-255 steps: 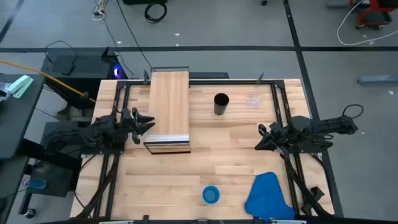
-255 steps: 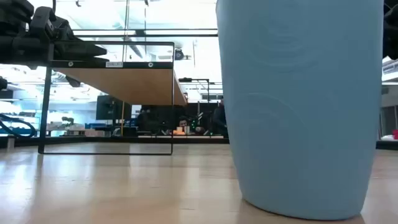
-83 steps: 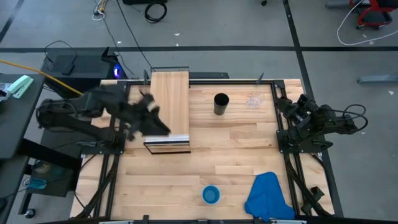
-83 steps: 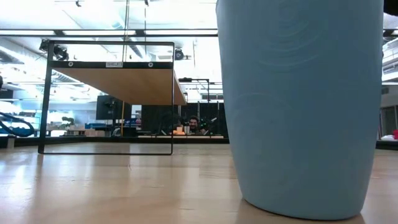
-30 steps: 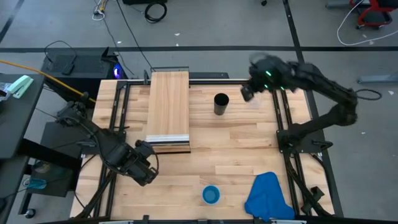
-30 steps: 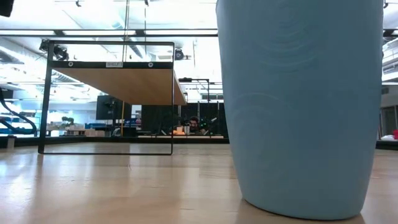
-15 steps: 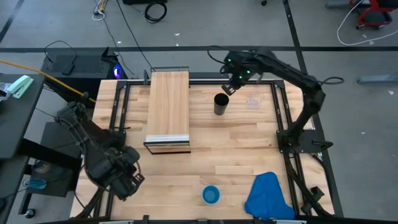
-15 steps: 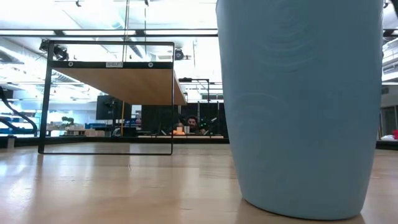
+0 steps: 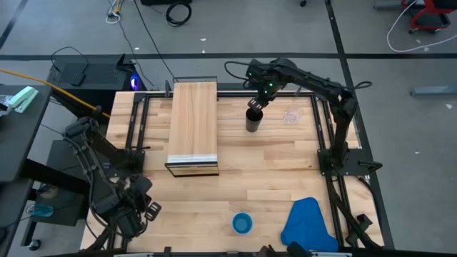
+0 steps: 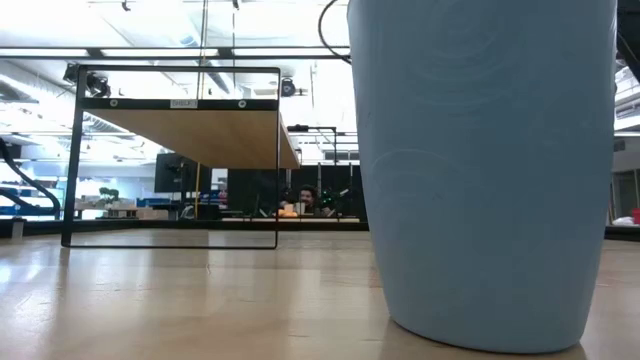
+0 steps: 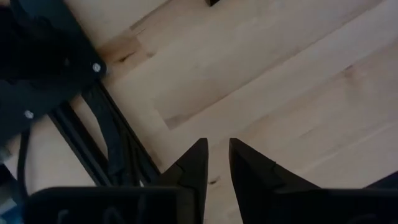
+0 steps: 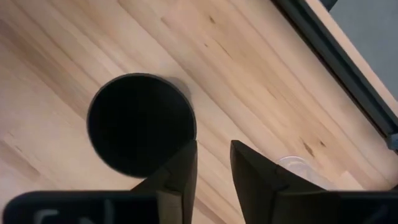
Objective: Stack small to large cups/mugs on shelf
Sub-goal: Move the black cup to the bottom of the table
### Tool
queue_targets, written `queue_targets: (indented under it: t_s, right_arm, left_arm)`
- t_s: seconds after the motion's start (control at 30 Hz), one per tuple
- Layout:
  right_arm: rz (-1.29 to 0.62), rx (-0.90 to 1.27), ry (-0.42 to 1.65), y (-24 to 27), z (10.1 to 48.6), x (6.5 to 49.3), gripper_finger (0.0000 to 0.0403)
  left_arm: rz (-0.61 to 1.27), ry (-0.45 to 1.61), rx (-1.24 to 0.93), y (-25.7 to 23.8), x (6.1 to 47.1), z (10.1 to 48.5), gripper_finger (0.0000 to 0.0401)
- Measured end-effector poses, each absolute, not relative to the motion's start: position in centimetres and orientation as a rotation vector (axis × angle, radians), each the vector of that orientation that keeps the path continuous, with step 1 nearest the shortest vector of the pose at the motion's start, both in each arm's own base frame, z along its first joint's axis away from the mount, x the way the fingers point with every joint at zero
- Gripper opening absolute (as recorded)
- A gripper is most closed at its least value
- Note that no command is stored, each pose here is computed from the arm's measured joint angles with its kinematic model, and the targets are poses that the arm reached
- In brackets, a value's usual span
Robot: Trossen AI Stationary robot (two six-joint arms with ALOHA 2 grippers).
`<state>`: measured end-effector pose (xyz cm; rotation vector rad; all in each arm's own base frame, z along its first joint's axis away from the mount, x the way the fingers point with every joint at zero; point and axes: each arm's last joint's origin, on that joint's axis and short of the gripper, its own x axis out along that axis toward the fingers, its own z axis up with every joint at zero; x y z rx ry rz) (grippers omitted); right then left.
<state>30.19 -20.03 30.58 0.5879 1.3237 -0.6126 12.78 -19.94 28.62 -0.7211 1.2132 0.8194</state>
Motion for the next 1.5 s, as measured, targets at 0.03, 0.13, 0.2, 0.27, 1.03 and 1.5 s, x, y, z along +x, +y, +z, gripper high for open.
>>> queue_targets:
  t_s: [0.03, 0.13, 0.2, 0.27, 1.03, 1.5]
  right_arm:
    - [-0.609, 0.587, 1.327, -20.1, 30.4, 30.4, 0.0106]
    - [-0.599, 0.589, 1.344, -20.1, 29.7, 30.8, 0.0106]
    - [-0.585, 0.589, 1.344, -20.1, 29.3, 31.1, 0.0106]
    - [-0.568, 0.573, 1.335, -19.8, 28.9, 31.4, 0.0106]
    - [-0.587, 0.591, 1.348, -19.8, 25.4, 31.5, 0.0099]
    - [-0.598, 0.584, 1.329, -19.8, 25.3, 31.7, 0.0010]
  left_arm:
    - [0.819, 1.212, -0.729, -20.1, 12.7, 28.4, 0.0077]
    - [0.813, 1.207, -0.749, -20.3, 12.5, 27.8, 0.0080]
    - [0.813, 1.207, -0.757, -20.4, 12.5, 27.5, 0.0080]
    - [0.810, 1.206, -0.761, -20.4, 12.6, 27.3, 0.0079]
    - [0.815, 1.198, -0.789, -20.5, 12.6, 26.9, 0.0080]
    - [0.817, 1.198, -0.787, -20.5, 12.6, 26.9, 0.0066]
